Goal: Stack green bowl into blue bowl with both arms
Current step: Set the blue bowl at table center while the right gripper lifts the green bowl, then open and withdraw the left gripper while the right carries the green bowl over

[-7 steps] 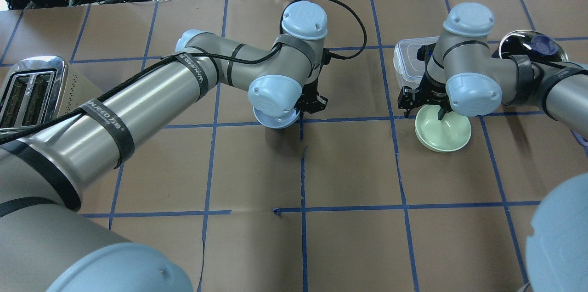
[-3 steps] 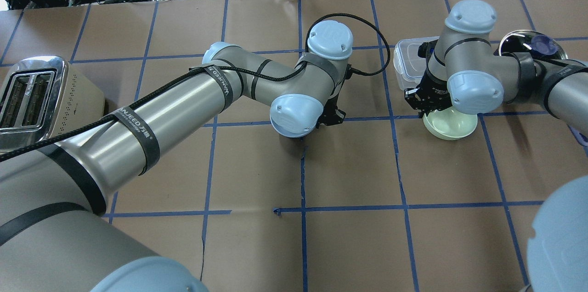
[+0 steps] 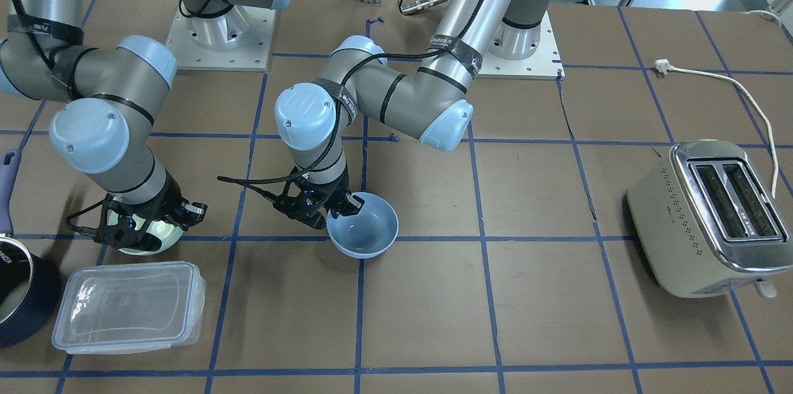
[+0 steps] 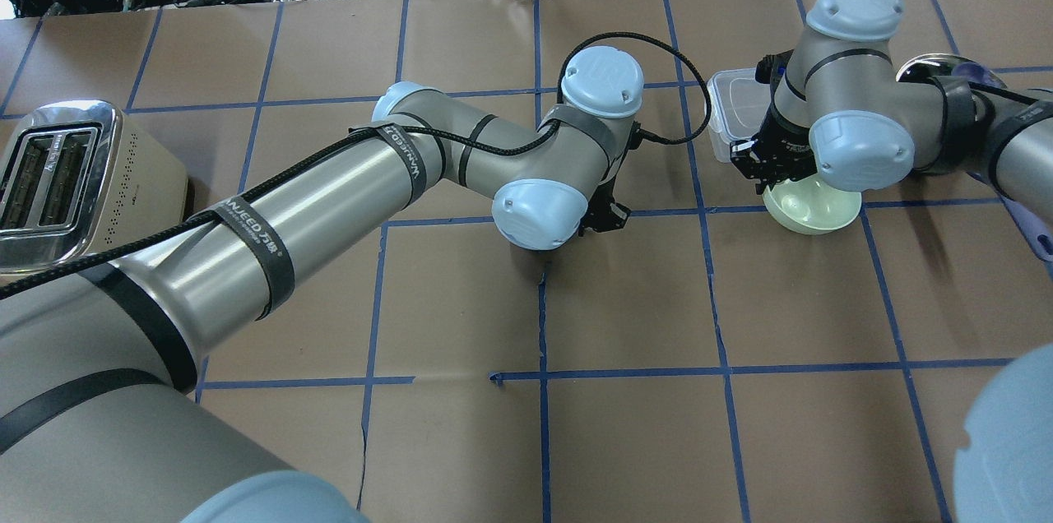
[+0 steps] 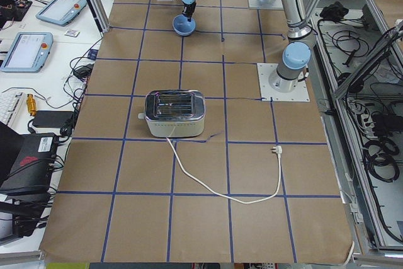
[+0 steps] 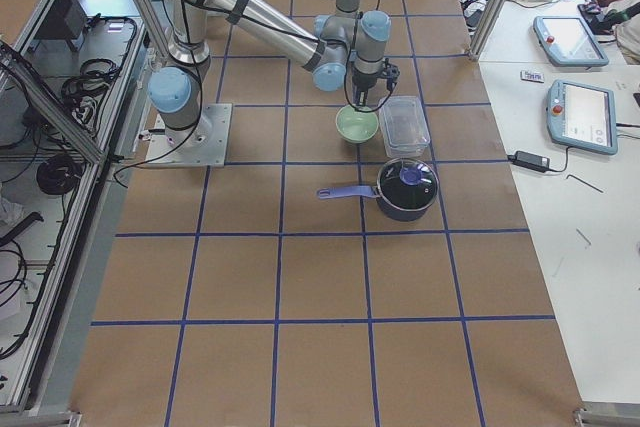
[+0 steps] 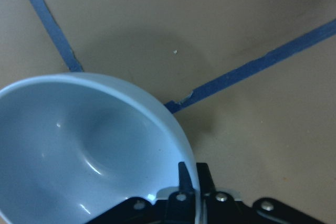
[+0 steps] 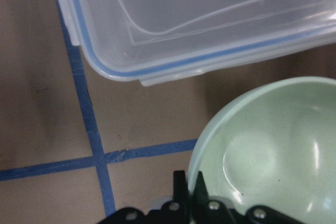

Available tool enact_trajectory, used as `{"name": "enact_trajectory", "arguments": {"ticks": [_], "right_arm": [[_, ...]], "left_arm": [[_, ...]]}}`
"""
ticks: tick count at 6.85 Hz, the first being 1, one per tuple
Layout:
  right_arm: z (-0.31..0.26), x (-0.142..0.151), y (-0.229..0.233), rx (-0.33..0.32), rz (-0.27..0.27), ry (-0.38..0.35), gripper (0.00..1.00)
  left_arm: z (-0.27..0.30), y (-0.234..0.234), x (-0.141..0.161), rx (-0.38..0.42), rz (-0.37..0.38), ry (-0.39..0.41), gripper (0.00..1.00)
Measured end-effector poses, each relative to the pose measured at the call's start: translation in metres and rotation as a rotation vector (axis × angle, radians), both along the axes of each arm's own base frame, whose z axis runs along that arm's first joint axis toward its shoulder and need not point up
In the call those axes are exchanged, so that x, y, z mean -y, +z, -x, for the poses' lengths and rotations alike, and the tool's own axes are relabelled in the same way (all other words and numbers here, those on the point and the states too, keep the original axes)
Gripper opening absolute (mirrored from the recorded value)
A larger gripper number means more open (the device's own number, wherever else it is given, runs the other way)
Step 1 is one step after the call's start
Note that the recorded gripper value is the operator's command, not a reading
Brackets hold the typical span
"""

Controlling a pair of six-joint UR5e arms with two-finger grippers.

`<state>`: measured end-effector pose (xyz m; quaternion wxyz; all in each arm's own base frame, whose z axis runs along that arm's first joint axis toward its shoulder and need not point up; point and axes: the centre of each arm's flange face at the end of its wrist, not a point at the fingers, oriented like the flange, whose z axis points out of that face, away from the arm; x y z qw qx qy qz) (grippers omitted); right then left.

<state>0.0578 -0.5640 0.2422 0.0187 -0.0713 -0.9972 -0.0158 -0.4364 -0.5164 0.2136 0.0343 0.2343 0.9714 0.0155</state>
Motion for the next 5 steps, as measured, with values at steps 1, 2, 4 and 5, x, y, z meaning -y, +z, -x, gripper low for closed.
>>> {"name": "enact_trajectory", "arguments": {"ticks": [1,2,4,5], "right_arm": [[0.000,0.001,0.005,-0.004,0.009,0.000,0.00],[0.001,0.001,0.010,-0.008,0.017,0.000,0.00],[0.000,0.004,0.022,-0.010,0.039,0.002,0.00],[-0.011,0.006,0.035,-0.011,0.064,0.017,0.00]], "left_arm": [[-0.003,0.016,0.004,-0.020,0.020,0.011,1.00],[-0.015,0.040,0.014,-0.053,0.044,0.040,1.00],[-0.071,0.103,0.040,-0.118,0.071,0.141,1.00],[-0.105,0.138,0.045,-0.141,0.079,0.197,1.00]]}}
